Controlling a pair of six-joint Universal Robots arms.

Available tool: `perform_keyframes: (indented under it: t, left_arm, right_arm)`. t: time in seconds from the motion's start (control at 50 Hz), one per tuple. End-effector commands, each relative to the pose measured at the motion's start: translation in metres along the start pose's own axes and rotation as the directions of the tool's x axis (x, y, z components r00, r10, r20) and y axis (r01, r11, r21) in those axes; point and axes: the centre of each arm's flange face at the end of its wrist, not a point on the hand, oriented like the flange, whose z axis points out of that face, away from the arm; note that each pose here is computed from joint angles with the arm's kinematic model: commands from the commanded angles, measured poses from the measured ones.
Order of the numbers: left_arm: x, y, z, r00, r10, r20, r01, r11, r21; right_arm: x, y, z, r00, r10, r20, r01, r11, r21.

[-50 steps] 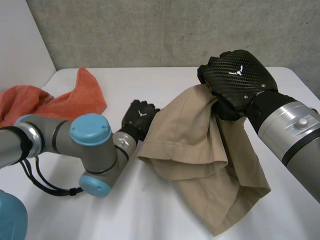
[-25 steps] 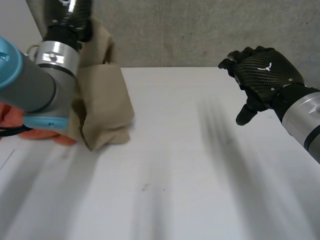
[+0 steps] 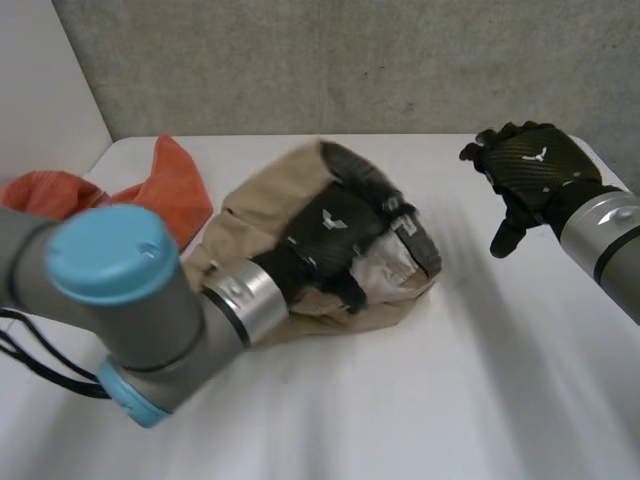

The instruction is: Fold the laundry.

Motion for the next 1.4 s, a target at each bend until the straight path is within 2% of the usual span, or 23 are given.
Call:
perform_keyframes:
  t: [0.02,0.06,0.12,0.16,0.18,0.36,0.4,0.46,0.5,0.6,0.64,0.74,0.88,1.02,1.12,1.18,1.22,1.3,1.36,1.4]
  left_arm:
    - [-0.064,-0.020,-0.023,0.943,0.035,0.331,-0.032,0.999,-0.014]
    - [-0.071,-0.019,-0.029,0.923,0.033,0.383,-0.024,0.999,-0.030]
    - [-0.080,-0.008,-0.049,0.870,0.047,0.491,0.003,0.995,-0.099]
    - [-0.083,-0.004,-0.056,0.849,0.051,0.526,0.016,0.992,-0.121]
    - [-0.086,0.000,-0.063,0.827,0.056,0.559,0.029,0.989,-0.143]
    - [-0.126,0.030,-0.091,0.728,0.087,0.680,0.112,0.964,-0.243]
    - [-0.126,0.035,-0.094,0.729,0.086,0.679,0.138,0.953,-0.269]
    - [-0.119,0.053,-0.099,0.747,0.081,0.660,0.211,0.913,-0.350]
    - [-0.110,0.065,-0.102,0.767,0.073,0.638,0.253,0.878,-0.405]
    - [-0.099,0.083,-0.104,0.791,0.062,0.609,0.301,0.827,-0.475]
    - [-0.097,0.086,-0.103,0.794,0.061,0.605,0.304,0.822,-0.482]
    - [-0.099,0.090,-0.092,0.797,0.064,0.600,0.274,0.847,-0.455]
    - [-0.111,0.104,-0.075,0.785,0.073,0.615,0.237,0.882,-0.407]
    - [-0.116,0.112,-0.066,0.786,0.073,0.614,0.225,0.891,-0.394]
    - [-0.115,0.128,-0.057,0.808,0.061,0.587,0.231,0.882,-0.410]
    - [-0.115,0.133,-0.051,0.820,0.075,0.568,0.211,0.882,-0.421]
    - [-0.117,0.136,-0.046,0.827,0.102,0.553,0.183,0.881,-0.436]
    - [-0.126,0.131,-0.036,0.825,0.190,0.532,0.093,0.884,-0.459]
    - [-0.125,0.123,-0.032,0.826,0.217,0.519,0.055,0.887,-0.459]
    - [-0.128,0.093,-0.030,0.814,0.234,0.532,0.007,0.911,-0.412]
  right_arm:
    - [-0.011,0.007,0.003,0.994,-0.096,0.047,0.097,0.995,-0.016]
    - [-0.021,0.008,0.002,0.990,-0.123,0.075,0.124,0.992,-0.011]
    - [-0.046,0.004,0.002,0.972,-0.187,0.139,0.186,0.982,0.023]
    - [-0.052,0.001,0.003,0.970,-0.195,0.146,0.193,0.981,0.034]
    - [-0.057,-0.004,0.006,0.969,-0.196,0.151,0.191,0.980,0.048]
    - [-0.100,-0.020,0.001,0.948,-0.211,0.239,0.188,0.975,0.117]
    - [-0.106,-0.014,0.002,0.940,-0.224,0.258,0.202,0.973,0.110]
    - [-0.119,-0.006,0.002,0.901,-0.304,0.311,0.274,0.952,0.138]
    - [-0.127,0.000,0.001,0.857,-0.390,0.337,0.350,0.920,0.175]
    - [-0.133,0.013,0.008,0.803,-0.494,0.335,0.449,0.870,0.204]
    - [-0.135,0.014,0.014,0.806,-0.503,0.313,0.453,0.863,0.223]
    - [-0.134,0.004,0.030,0.857,-0.477,0.196,0.413,0.862,0.293]
    - [-0.152,-0.020,0.019,0.897,-0.384,0.219,0.301,0.893,0.334]
    - [-0.165,-0.025,0.006,0.875,-0.382,0.297,0.293,0.907,0.302]
    - [-0.183,-0.006,0.012,0.842,-0.378,0.385,0.307,0.923,0.234]
    - [-0.187,0.002,0.023,0.835,-0.383,0.395,0.332,0.923,0.194]
    - [-0.185,0.001,0.028,0.845,-0.384,0.372,0.339,0.923,0.182]
    - [-0.163,-0.019,0.038,0.903,-0.362,0.232,0.333,0.930,0.153]
    - [-0.148,-0.039,0.035,0.932,-0.322,0.164,0.293,0.939,0.179]
    - [-0.126,-0.061,0.029,0.956,-0.274,0.108,0.248,0.946,0.211]
